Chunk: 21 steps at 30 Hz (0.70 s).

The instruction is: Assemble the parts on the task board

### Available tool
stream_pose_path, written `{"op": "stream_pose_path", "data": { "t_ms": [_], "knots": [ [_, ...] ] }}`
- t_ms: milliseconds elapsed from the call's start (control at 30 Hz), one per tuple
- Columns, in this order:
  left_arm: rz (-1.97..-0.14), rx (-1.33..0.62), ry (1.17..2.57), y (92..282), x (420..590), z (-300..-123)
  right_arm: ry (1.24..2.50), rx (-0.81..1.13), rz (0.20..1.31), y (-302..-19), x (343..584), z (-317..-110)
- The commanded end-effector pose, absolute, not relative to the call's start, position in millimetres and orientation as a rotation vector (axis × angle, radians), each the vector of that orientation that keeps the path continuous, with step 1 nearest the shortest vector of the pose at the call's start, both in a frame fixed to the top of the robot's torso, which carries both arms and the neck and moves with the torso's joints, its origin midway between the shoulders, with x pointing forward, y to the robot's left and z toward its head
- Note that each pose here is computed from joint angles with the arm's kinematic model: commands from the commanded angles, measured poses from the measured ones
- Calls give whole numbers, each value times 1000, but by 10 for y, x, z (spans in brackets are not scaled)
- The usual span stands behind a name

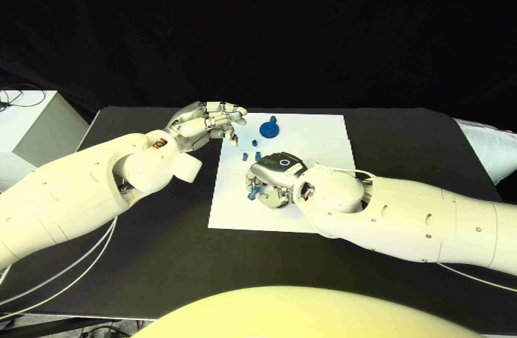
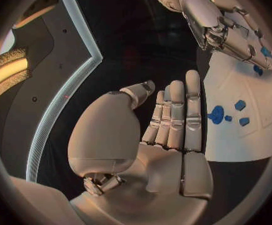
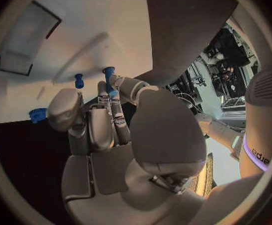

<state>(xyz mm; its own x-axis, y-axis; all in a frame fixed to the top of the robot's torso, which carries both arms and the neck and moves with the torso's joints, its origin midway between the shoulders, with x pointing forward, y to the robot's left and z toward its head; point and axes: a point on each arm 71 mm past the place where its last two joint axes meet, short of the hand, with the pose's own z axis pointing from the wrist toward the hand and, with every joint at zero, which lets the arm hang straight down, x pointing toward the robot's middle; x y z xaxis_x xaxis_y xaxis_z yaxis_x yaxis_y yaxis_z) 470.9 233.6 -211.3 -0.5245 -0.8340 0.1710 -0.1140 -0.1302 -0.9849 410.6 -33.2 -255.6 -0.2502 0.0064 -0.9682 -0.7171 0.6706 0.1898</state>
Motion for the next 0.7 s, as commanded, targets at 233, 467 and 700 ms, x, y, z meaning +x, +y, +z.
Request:
{"op": "stream_pose_path", "data": {
  "t_ms": [233,467,700],
  "knots": [
    [-1729,-1064,1585,2321,4704,-2104,1709,-599,724,-326,4104,-2610],
    [-1729,-1064,1588,2321,4703,-2105,1705,-593,719,-308,4107,-2623],
    [-1730,-1064,1592,2318,4702,-2105,1713,-600,740,-265,4095,-2642]
  ]
}}
